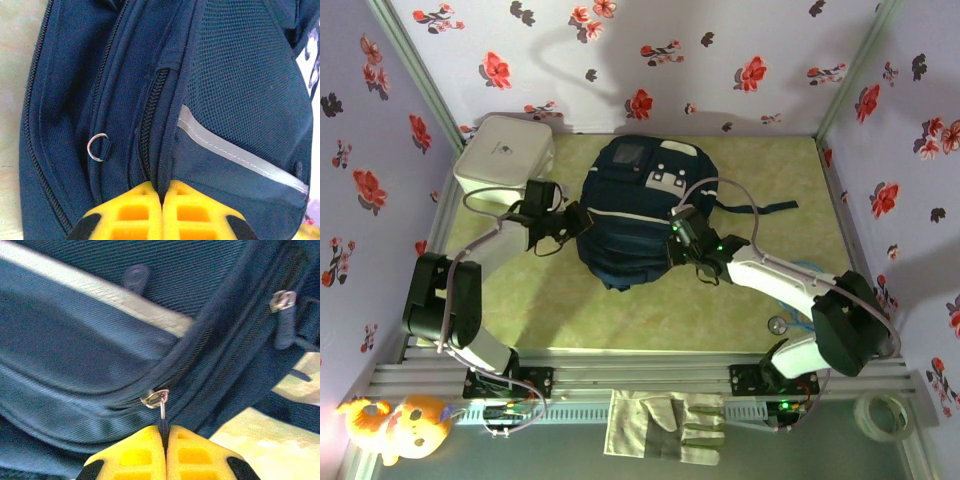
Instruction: Pack books, pencil case, and school supplies into a backpack
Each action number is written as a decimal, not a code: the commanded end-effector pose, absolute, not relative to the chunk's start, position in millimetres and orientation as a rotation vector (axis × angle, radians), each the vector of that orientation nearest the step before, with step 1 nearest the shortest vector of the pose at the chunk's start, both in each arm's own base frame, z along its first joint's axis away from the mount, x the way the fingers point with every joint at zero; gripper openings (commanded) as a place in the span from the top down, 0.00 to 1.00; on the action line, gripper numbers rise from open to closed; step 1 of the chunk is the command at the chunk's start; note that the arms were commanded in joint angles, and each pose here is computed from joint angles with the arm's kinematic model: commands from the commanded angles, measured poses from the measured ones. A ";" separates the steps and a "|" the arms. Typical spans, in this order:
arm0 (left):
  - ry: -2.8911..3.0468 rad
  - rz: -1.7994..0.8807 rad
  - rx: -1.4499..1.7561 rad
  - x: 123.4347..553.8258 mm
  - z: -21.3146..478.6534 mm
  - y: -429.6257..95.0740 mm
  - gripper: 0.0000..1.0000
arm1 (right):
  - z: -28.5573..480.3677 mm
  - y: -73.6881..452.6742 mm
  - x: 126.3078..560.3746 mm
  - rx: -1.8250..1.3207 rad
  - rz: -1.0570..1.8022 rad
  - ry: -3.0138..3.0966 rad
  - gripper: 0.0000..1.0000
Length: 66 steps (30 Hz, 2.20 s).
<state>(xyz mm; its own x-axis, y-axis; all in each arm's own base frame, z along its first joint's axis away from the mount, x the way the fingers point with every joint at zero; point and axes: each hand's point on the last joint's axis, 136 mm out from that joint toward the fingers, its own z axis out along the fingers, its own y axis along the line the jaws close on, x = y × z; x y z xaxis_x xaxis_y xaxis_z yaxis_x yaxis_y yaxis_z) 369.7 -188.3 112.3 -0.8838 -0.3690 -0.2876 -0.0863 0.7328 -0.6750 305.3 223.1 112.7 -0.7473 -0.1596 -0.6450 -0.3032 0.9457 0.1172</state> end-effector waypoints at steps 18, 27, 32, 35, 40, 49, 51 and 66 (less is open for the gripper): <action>2.647 -0.867 -0.070 355.2 118.7 -182.6 1.00 | 127.5 184.9 369.8 -0.091 0.284 2.382 1.00; 2.578 -0.894 -0.100 361.4 141.9 -185.2 0.80 | 136.1 177.9 368.1 0.086 0.385 2.369 0.69; 2.447 -0.830 -0.173 366.4 180.9 -169.6 0.45 | 186.5 160.4 355.8 0.088 0.381 2.222 0.36; 2.360 -0.720 -0.236 366.0 199.3 -145.9 0.34 | 206.2 134.2 348.2 0.130 0.279 2.142 0.22; 2.200 -0.392 -0.397 353.8 207.1 -77.6 0.09 | 222.1 71.9 336.0 0.265 0.012 2.001 0.01; 1.920 0.208 -0.493 307.5 191.6 29.7 0.00 | 185.1 -34.0 315.1 0.584 -0.366 1.836 0.00; 1.859 0.291 -0.452 303.9 184.0 40.1 0.00 | 166.8 -50.6 313.0 0.635 -0.422 1.833 0.00; 1.796 0.227 -0.177 336.8 142.9 29.1 0.00 | 120.3 -57.3 348.0 0.451 -0.366 1.889 0.01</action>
